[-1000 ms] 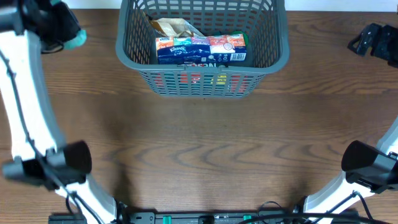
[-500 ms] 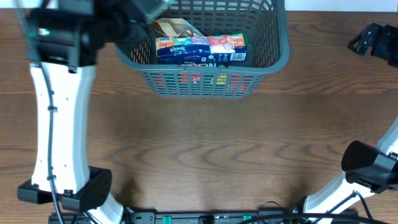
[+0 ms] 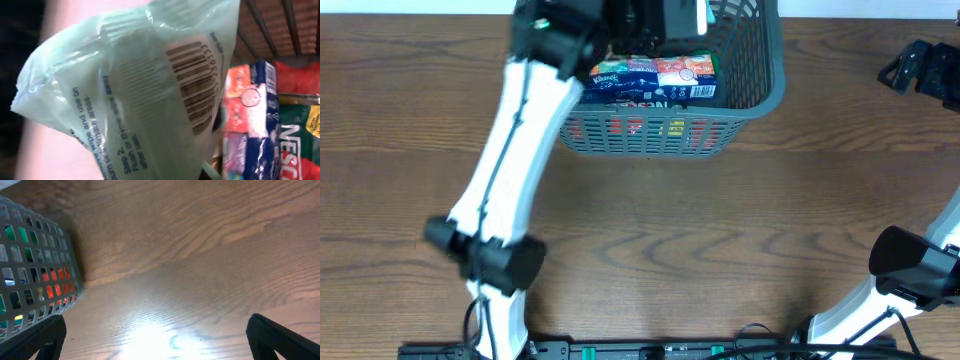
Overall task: Pack container
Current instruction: 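Lift the mint-green pouch and drop it into the basket with the left gripper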
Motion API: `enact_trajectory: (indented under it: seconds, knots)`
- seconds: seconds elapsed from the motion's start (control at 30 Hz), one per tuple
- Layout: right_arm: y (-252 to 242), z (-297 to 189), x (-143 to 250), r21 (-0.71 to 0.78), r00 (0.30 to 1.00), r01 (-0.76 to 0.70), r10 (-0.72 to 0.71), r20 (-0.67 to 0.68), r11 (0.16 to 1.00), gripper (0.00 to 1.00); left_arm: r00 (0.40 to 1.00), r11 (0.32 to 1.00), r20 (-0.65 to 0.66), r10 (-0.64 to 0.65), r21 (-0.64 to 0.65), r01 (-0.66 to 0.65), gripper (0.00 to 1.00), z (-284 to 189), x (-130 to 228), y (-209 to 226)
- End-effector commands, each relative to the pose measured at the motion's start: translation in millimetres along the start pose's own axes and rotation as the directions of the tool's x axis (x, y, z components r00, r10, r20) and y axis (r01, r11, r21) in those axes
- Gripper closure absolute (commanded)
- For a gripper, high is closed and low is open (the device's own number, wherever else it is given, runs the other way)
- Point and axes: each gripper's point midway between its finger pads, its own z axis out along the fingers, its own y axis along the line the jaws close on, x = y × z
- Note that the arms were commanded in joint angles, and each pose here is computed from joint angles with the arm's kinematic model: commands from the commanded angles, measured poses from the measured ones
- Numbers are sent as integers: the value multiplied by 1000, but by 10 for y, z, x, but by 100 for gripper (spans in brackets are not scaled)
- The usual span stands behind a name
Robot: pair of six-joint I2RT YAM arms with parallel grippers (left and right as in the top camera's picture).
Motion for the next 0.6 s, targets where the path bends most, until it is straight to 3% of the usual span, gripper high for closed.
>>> enact_trajectory:
  seconds: [0.0, 0.47, 0.5, 0.57]
  knots:
    - [10, 13, 17, -11, 1000, 8, -8, -11, 1000, 1, 1000, 998, -10, 5, 64, -4, 94, 348, 127, -164]
    - [26, 13, 48, -20, 1000, 5, -6, -23, 1000, 1, 996, 975, -86, -33, 215, 51, 94, 1092, 580, -669]
    - [26, 13, 47, -20, 1000, 6, -6, -23, 1000, 2, 996, 975, -87, -36, 215, 54, 88, 1097, 582, -671]
    - [26, 13, 47, -20, 1000, 6, -6, -23, 1000, 1, 995, 976, -87, -40, 212, 58, 61, 1098, 581, -665]
